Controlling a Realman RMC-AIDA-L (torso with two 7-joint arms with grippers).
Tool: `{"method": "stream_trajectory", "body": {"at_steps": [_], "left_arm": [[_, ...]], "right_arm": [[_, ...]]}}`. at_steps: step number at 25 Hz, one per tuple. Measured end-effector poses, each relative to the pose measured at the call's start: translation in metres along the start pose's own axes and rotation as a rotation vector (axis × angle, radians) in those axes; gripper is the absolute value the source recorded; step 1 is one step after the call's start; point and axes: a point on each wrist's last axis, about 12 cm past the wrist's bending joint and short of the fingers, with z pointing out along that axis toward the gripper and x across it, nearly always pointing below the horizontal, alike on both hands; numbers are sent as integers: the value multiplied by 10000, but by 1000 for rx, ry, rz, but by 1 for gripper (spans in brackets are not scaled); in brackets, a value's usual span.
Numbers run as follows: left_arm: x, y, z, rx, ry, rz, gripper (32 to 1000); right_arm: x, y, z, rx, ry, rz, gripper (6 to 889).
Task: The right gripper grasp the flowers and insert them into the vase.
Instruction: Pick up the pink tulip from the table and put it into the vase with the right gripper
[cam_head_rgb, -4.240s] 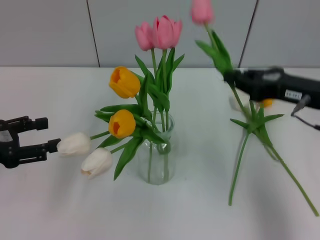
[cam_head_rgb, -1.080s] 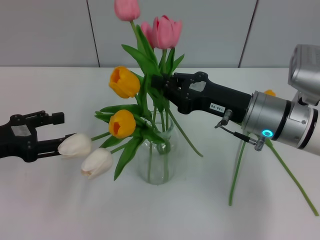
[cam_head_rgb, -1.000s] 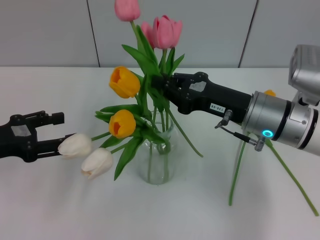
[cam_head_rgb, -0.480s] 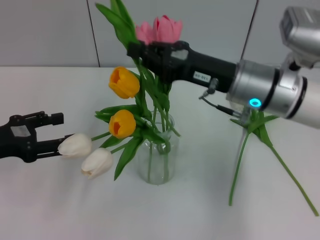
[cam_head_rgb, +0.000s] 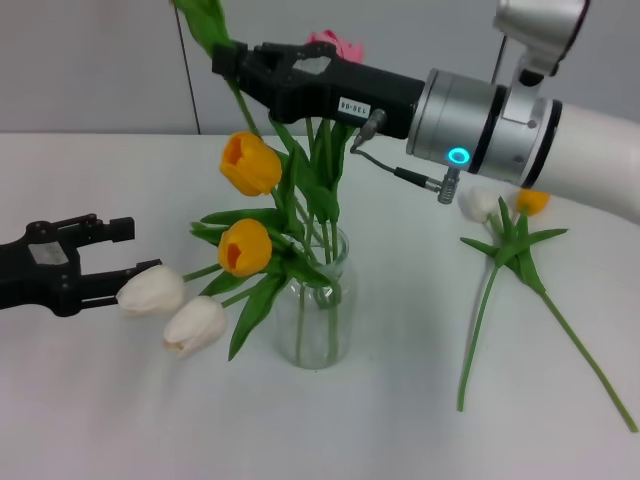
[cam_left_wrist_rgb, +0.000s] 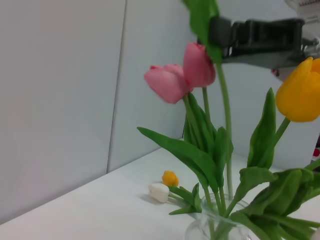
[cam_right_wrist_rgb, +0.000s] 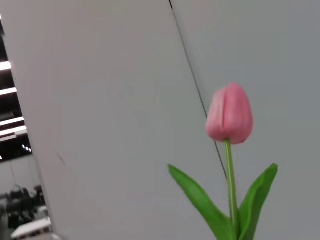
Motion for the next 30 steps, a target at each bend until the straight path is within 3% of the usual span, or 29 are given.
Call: {"method": "stream_trajectory", "body": {"at_steps": [9, 22, 30], "left_arm": [[-12, 24, 32, -10, 9, 1, 815], [34, 8, -5, -17, 14, -10, 815], [64, 5, -53, -28, 18, -17, 815]], "right_arm": [[79, -10, 14, 19, 50, -13, 53], [357, 68, -281, 22, 86, -54, 63], [554, 91, -500, 59, 102, -32, 93]]}}
